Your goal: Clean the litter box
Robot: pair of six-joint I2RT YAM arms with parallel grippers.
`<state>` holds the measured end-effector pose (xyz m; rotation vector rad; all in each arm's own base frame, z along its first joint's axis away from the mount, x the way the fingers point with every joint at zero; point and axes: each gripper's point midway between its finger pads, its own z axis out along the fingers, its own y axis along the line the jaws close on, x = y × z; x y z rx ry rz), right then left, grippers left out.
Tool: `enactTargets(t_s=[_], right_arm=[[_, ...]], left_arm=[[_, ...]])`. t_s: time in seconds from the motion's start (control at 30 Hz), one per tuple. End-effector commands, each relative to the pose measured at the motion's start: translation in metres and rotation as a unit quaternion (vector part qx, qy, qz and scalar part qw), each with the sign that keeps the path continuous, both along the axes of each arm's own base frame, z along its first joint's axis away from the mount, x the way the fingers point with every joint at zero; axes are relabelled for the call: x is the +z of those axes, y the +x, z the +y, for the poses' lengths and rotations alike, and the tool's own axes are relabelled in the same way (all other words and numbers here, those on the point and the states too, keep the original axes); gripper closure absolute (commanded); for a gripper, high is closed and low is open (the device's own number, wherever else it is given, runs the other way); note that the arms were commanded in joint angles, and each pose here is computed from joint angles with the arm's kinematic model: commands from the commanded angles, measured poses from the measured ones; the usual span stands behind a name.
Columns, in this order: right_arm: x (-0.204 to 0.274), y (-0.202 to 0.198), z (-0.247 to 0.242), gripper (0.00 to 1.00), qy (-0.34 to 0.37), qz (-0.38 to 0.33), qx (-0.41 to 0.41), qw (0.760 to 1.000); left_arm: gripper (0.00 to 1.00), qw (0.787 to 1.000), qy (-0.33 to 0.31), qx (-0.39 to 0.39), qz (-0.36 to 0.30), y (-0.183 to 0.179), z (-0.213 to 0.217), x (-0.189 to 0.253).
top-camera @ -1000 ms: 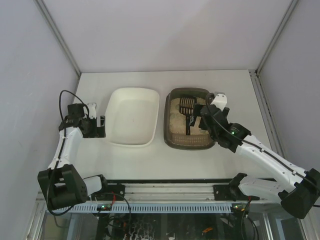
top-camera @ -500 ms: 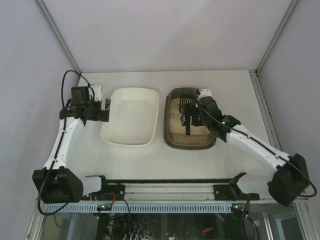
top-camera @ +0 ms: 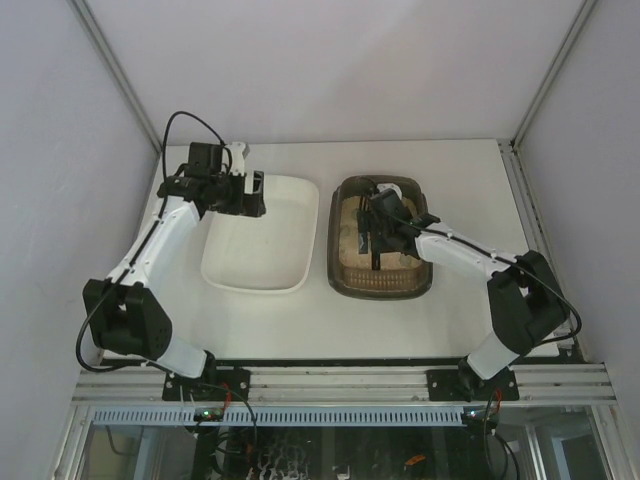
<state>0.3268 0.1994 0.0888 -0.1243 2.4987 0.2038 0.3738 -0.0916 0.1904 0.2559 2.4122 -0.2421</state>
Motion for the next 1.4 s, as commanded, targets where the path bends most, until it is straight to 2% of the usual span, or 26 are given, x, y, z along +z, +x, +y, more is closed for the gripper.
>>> enactTargets(t_s=[0.0,0.3,0.53,0.63,0.77,0.97,1.17,1.37], right_arm=[[-0.007,0.013,0.002,0.28,-0.005,-0.003,-0.023,1.0],[-0.031,0.031,0.0,0.37,-0.008,-0.001,-0.035,0.999],[-0.042,0.043,0.0,0.56,0.016,0.008,-0.033,0.999],[-0.049,0.044,0.002,0.65,0.019,0.018,-0.029,0.999],[-0.047,0.045,0.0,1.0,0.011,0.016,-0.032,0.999],[0.007,0.046,-0.011,1.0,0.005,-0.041,-0.032,0.999],[0.062,0.039,-0.024,1.0,0.013,-0.085,-0.031,0.996],[0.065,0.015,-0.022,1.0,0.061,-0.029,-0.018,0.998]], left_arm=[[0.0,0.996,-0.087,-0.023,-0.019,0.009,-0.038,0.031],[0.0,0.997,-0.071,-0.034,-0.022,0.003,-0.043,0.018],[0.0,0.997,-0.068,-0.038,-0.018,-0.001,-0.041,0.002],[0.0,0.997,-0.065,-0.038,-0.011,-0.001,-0.042,-0.004],[0.0,0.997,-0.064,-0.039,-0.014,0.001,-0.042,-0.002],[0.0,0.993,-0.065,-0.093,-0.019,0.007,-0.052,0.025],[0.0,0.981,-0.123,-0.151,-0.007,0.011,-0.081,0.066],[0.0,0.97,-0.198,-0.143,0.01,0.027,-0.106,0.07]])
